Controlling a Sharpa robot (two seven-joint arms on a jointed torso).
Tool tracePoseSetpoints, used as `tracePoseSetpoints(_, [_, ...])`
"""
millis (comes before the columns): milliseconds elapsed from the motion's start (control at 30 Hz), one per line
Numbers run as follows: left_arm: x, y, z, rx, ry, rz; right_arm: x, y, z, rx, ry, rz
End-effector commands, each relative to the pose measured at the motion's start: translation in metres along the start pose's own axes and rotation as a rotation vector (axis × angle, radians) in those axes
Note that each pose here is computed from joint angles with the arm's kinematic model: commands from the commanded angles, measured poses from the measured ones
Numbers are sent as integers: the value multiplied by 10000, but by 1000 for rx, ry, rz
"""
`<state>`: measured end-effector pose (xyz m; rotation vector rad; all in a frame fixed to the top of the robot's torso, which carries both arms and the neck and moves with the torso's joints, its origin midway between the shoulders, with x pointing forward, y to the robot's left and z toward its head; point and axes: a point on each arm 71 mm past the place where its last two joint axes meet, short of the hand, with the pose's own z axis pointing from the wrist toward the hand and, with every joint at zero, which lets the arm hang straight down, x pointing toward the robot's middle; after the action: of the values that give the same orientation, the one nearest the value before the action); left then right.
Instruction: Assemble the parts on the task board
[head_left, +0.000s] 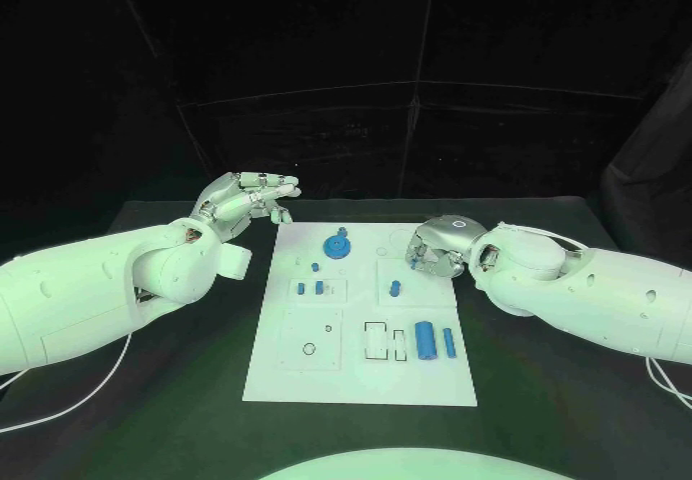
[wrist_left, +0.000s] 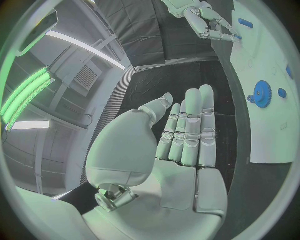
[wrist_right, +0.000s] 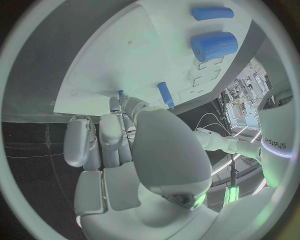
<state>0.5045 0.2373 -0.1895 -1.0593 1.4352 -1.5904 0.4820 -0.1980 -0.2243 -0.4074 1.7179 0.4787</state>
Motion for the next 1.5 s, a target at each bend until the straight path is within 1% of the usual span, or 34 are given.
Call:
tracePoseSetpoints(33, [-9,-10,3,5,-6,-3,-87,2,-40,-10,-95,30])
tracePoseSetpoints(267, [-24,-8,0,2,-12,0,-140,-15,-186,-5,-120,63])
tracePoseSetpoints(367, [-26,-8,-3,2,-13,0,-164,12,-241,-12,-130,76])
tracePoseSetpoints(433, [-27,-8,-4,2,-14,1,-187,70,-273,-27,-139,91])
tracePoseSetpoints(600, [-21,-8,-3,3,-15,1,-243,345,-295,-95,-158,131])
tracePoseSetpoints(667, [-13,-8,-1,3,-14,1,-256,465,-277,-123,-159,145])
tracePoseSetpoints(767, [8,-7,0,2,-11,0,-264,694,-206,-175,-150,166])
tracePoseSetpoints(933, [41,-7,1,2,-5,-3,-255,951,-92,-233,-133,160])
tracePoseSetpoints(1000, [54,-7,1,2,-2,-4,-237,1044,-34,-252,-117,148])
tracePoseSetpoints(1100, [69,-7,3,1,0,-5,-164,1132,33,-254,-72,140])
tracePoseSetpoints(1267, [100,-7,7,1,6,-8,11,1270,121,-258,-3,145])
tracePoseSetpoints(1400, [115,-6,12,0,9,-9,132,1375,153,-270,34,154])
tracePoseSetpoints(1500, [120,-6,14,0,10,-9,193,1434,167,-280,48,155])
